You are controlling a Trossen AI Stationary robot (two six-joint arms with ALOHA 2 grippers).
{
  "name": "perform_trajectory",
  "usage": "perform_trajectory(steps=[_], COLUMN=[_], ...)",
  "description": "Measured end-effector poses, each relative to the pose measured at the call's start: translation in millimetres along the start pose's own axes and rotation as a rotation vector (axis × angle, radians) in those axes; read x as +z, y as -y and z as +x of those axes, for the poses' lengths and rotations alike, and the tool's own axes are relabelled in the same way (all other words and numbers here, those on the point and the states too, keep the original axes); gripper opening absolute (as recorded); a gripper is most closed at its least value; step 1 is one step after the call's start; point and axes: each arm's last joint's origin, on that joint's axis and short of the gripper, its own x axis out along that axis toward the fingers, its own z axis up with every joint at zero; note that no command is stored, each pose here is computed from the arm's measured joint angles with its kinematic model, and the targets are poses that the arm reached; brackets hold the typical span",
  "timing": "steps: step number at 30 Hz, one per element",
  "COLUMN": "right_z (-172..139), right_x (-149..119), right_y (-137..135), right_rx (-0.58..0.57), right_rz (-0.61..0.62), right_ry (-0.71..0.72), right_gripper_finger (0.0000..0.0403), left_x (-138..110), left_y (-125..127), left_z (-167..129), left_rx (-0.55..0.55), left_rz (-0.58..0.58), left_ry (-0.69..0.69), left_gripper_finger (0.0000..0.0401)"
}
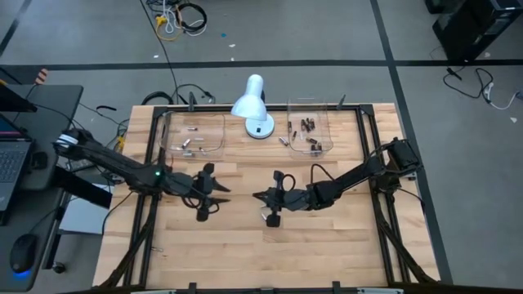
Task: Sort batteries
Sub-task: Put the black battery in the transparent bin
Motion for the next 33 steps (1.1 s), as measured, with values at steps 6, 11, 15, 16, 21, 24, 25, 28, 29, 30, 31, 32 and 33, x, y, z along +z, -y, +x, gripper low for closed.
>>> perform_trajectory(steps=[6, 11, 15, 16, 21, 24, 25, 28, 29, 30, 31, 32, 33], right_z=[-0.1, -1.4, -4.5, -5.1, -8.9, -11.0, -11.5, -12.8, -13.1, -13.7, -14.0, -14.1, -14.4], right_x=[-5.9, -8.8, -9.8, -9.8, -9.2, -8.5, -7.8, -6.9, -6.8, -6.7, -6.7, -6.7, -6.7], right_y=[0.2, -2.1, -7.9, -9.2, -16.5, -20.4, -21.6, -23.9, -24.4, -25.5, -26.2, -26.3, -26.8], right_rx=[-0.002, 0.002, 0.018, 0.022, 0.044, 0.055, 0.059, 0.066, 0.068, 0.071, 0.073, 0.073, 0.075], right_rz=[0.020, 0.056, 0.064, 0.064, 0.077, 0.084, 0.090, 0.096, 0.096, 0.097, 0.098, 0.097, 0.096], right_ry=[-0.057, -0.084, -0.092, -0.091, -0.084, -0.074, -0.068, -0.059, -0.059, -0.057, -0.056, -0.056, -0.056], right_gripper_finger=[0.0000, 0.0000, 0.0000, 0.0000, 0.0000, 0.0000, 0.0000, 0.0000, 0.0000, 0.0000, 0.0000, 0.0000, 0.0000], left_x=[6.2, 0.3, -18.5, -24.4, -42.8, -45.8, -47.5, -53.2, -54.9, -56.0, -57.3, -59.5, -62.6], left_y=[12.5, 24.0, 36.3, 39.8, 58.8, 69.7, 72.6, 87.0, 92.9, 99.4, 105.7, 110.8, 114.8], left_z=[-15.9, -24.2, -35.6, -40.5, -61.9, -70.2, -73.1, -80.3, -82.2, -83.4, -83.9, -84.4, -85.4], left_rx=[-0.161, -0.261, -0.258, -0.234, -0.258, -0.292, -0.294, -0.331, -0.351, -0.376, -0.397, -0.406, -0.404], left_rz=[-0.113, -0.446, -0.728, -0.739, -0.707, -0.688, -0.666, -0.588, -0.560, -0.538, -0.519, -0.500, -0.479], left_ry=[-0.190, -0.442, -0.767, -0.843, -1.131, -1.177, -1.185, -1.181, -1.162, -1.137, -1.108, -1.090, -1.083], left_gripper_finger=[0.0147, 0.0147, 0.0147, 0.0147, 0.0147, 0.0147, 0.0147, 0.0147, 0.0147, 0.0147, 0.0147, 0.0147, 0.0147])
